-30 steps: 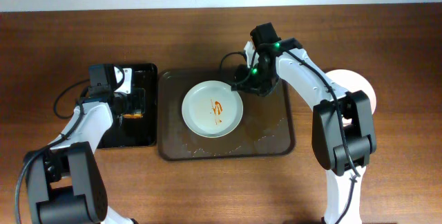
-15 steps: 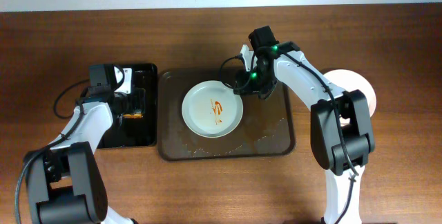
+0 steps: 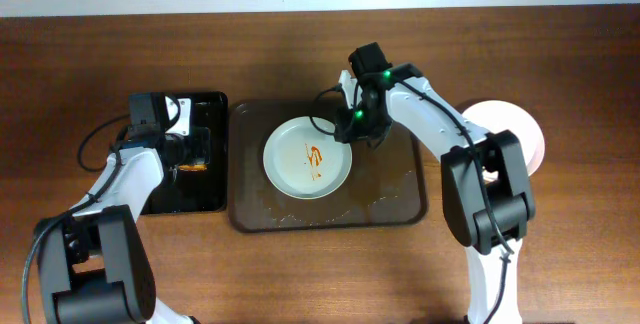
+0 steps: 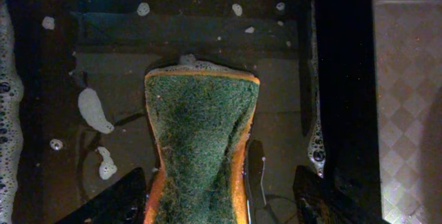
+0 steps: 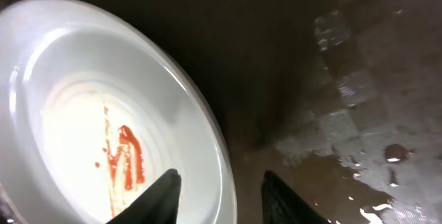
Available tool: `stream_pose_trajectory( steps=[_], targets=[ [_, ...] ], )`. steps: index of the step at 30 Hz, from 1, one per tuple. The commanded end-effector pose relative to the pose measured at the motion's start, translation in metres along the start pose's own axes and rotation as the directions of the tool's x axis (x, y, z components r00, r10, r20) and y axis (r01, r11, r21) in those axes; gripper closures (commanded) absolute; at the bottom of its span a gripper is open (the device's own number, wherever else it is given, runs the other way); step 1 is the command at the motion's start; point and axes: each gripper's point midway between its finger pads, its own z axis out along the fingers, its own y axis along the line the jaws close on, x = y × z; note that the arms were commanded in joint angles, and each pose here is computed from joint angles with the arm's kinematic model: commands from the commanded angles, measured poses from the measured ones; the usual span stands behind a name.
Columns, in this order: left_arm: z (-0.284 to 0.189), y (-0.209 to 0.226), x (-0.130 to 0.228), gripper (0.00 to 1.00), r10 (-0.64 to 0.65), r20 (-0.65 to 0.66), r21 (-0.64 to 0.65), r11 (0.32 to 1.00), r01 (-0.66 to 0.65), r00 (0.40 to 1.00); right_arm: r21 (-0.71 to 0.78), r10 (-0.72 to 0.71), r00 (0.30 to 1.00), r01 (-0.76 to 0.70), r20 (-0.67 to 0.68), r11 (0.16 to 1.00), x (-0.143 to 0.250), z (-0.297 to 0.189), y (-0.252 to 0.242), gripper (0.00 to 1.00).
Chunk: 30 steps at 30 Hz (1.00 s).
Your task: Clean dirty plates on tray and stack at the side
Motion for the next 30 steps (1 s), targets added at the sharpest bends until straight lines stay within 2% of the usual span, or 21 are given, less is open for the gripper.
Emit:
stream_pose_trajectory(
  steps=[1,3,7,12,19,27,30],
  targets=[
    [0.003,-0.003,0.004,0.33,0.004,-0.013,0.014,1.0,-0.003,1.0,0.031,0.019,0.999,-0.018,-0.049,0.999,0.012,0.019,-0.01,0.65],
    [0.003,-0.003,0.004,0.33,0.004,-0.013,0.014,1.0,-0.003,1.0,0.031,0.019,0.999,-0.017,-0.05,0.999,0.012,0.021,-0.01,0.7],
    [0.003,-0.003,0.004,0.33,0.004,-0.013,0.014,1.0,-0.003,1.0,0.029,0.014,0.999,-0.013,-0.035,1.0,0.008,0.021,-0.01,0.86],
    [0.003,-0.003,0.004,0.33,0.004,-0.012,0.014,1.0,-0.004,1.0,0.033,0.08,0.996,-0.079,-0.043,0.996,0.01,0.021,-0.01,0.96],
    [0.003,-0.003,0.004,0.32,0.004,-0.013,0.014,1.0,-0.003,1.0,0.066,0.377,0.924,-0.372,-0.07,0.926,0.021,0.02,-0.011,0.96],
    [0.002,-0.013,-0.001,0.19,0.006,0.012,0.069,0.998,-0.007,1.0,0.084,0.395,0.917,-0.39,-0.06,0.917,0.021,0.02,-0.014,0.96],
    [0.002,-0.012,-0.007,0.18,0.009,0.034,0.066,0.998,-0.011,0.999,0.085,0.396,0.916,-0.391,-0.063,0.917,0.022,0.02,-0.014,0.96]
  ],
)
